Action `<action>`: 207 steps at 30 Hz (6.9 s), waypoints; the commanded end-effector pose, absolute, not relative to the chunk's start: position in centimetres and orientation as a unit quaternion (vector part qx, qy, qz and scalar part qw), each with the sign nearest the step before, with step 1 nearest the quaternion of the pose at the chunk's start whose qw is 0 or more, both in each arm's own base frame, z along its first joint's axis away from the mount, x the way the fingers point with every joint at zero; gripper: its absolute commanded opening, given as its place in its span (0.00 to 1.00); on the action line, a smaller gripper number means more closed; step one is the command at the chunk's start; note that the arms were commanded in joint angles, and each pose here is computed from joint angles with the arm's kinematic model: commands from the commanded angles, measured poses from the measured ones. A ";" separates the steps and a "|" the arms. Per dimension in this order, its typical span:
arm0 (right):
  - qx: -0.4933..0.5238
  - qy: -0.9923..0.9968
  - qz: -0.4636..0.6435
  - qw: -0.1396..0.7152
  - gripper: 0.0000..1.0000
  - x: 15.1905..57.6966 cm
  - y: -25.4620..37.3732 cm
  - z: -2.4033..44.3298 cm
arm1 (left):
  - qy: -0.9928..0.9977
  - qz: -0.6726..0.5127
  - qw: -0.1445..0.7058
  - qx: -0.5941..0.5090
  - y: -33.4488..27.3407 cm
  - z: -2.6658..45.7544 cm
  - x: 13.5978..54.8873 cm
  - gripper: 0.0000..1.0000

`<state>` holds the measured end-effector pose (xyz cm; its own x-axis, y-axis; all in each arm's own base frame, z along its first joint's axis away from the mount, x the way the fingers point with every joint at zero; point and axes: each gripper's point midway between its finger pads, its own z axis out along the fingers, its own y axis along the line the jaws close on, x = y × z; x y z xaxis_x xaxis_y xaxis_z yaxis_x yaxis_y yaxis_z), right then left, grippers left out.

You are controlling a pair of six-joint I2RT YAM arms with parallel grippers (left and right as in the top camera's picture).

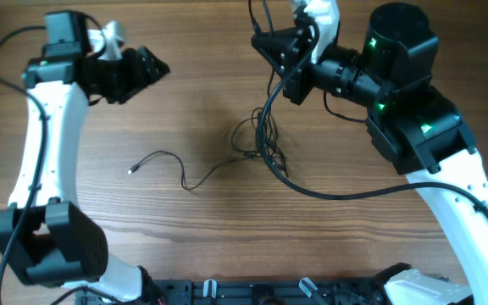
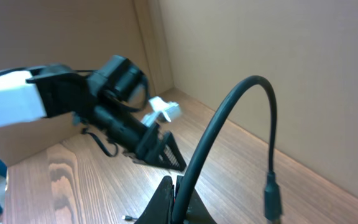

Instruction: Untangle cables

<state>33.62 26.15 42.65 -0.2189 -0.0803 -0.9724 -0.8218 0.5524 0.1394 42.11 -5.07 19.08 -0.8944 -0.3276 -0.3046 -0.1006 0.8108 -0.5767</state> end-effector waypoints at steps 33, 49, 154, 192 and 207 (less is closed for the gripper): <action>-0.359 0.614 0.455 0.536 0.04 28.4 22.8 49.3 | 0.855 -0.359 0.150 0.342 -26.8 5.6 37.6 0.61; -0.377 0.588 0.459 0.549 0.04 27.8 23.0 50.4 | 0.806 -0.466 0.112 0.348 -29.9 5.9 35.1 1.00; -0.046 0.839 0.134 0.526 0.04 38.2 6.7 39.3 | 0.926 -0.276 0.084 -0.244 2.9 0.5 43.0 0.04; 0.201 0.848 -0.138 0.470 0.04 36.7 -12.6 35.9 | 0.768 -0.594 0.230 -0.073 -0.3 17.4 43.5 0.04; 0.105 0.882 0.117 0.443 0.04 40.0 -6.4 32.6 | 0.817 -0.537 0.185 -0.094 -2.0 14.4 43.2 0.73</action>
<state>38.93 -9.86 32.02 -0.5667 0.2856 -0.7728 0.2537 0.9529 0.1661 43.26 -1.19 15.53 -0.9050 -0.3752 -0.2006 0.0763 0.3207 -0.9441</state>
